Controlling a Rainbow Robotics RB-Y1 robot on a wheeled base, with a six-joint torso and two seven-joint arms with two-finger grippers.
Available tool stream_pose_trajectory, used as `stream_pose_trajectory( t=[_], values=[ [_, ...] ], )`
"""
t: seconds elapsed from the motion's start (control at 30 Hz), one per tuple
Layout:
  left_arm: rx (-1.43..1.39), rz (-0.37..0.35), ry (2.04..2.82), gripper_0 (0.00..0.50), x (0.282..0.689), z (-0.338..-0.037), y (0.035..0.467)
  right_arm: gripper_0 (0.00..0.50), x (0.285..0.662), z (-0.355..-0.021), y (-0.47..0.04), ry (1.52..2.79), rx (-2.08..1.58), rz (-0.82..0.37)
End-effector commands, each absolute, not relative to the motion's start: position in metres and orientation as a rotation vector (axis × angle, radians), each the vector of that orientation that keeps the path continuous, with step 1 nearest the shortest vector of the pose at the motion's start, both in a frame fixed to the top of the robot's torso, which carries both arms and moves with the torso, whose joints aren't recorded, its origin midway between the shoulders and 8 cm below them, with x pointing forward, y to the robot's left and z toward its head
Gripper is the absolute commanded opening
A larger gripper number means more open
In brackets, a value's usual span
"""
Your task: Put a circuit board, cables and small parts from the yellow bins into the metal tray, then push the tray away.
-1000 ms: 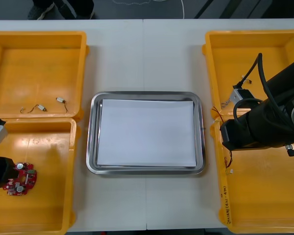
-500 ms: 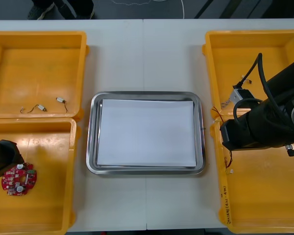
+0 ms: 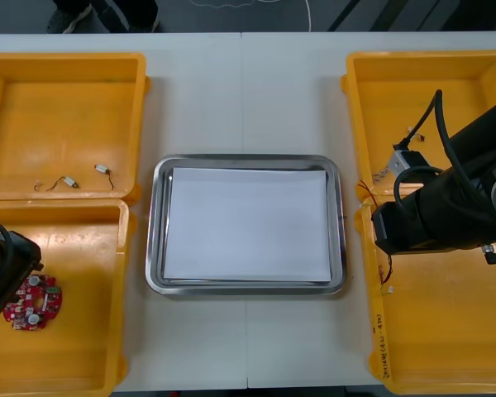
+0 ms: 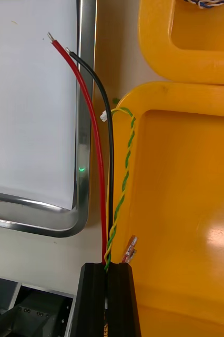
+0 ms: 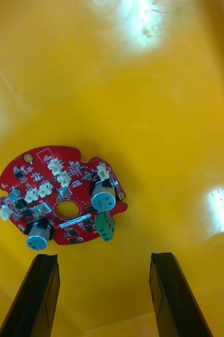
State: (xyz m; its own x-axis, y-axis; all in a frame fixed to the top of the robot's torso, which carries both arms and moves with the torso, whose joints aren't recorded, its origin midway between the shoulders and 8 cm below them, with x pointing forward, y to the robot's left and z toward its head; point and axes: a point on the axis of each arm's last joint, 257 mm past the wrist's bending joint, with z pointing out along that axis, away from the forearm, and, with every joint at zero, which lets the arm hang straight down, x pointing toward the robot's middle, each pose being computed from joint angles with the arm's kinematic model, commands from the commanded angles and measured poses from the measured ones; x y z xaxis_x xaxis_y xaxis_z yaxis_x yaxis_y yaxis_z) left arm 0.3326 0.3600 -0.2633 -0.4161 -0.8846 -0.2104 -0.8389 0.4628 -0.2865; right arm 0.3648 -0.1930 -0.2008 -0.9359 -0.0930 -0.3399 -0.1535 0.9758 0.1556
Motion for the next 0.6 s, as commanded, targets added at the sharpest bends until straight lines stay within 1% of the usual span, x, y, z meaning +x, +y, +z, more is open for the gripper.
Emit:
stream_pose_trajectory(
  t=[0.03, 0.2, 0.3, 0.6],
  values=[
    [-1.289, -0.196, 2.436, 0.5, 0.346, -0.256, 0.342, 0.0, 0.365, -0.198, -0.186, 2.784, -0.157, 0.268],
    [-1.308, -0.201, 2.42, 0.5, 0.353, -0.264, 0.337, 0.0, 0.365, -0.198, -0.187, 2.783, -0.156, 0.266],
    [-1.331, -0.188, 2.404, 0.5, 0.356, -0.268, 0.336, 0.0, 0.366, -0.198, -0.187, 2.782, -0.155, 0.265],
    [-1.367, -0.212, 2.383, 0.5, 0.36, -0.277, 0.333, 0.0, 0.366, -0.198, -0.188, 2.78, -0.151, 0.26]
  ],
)
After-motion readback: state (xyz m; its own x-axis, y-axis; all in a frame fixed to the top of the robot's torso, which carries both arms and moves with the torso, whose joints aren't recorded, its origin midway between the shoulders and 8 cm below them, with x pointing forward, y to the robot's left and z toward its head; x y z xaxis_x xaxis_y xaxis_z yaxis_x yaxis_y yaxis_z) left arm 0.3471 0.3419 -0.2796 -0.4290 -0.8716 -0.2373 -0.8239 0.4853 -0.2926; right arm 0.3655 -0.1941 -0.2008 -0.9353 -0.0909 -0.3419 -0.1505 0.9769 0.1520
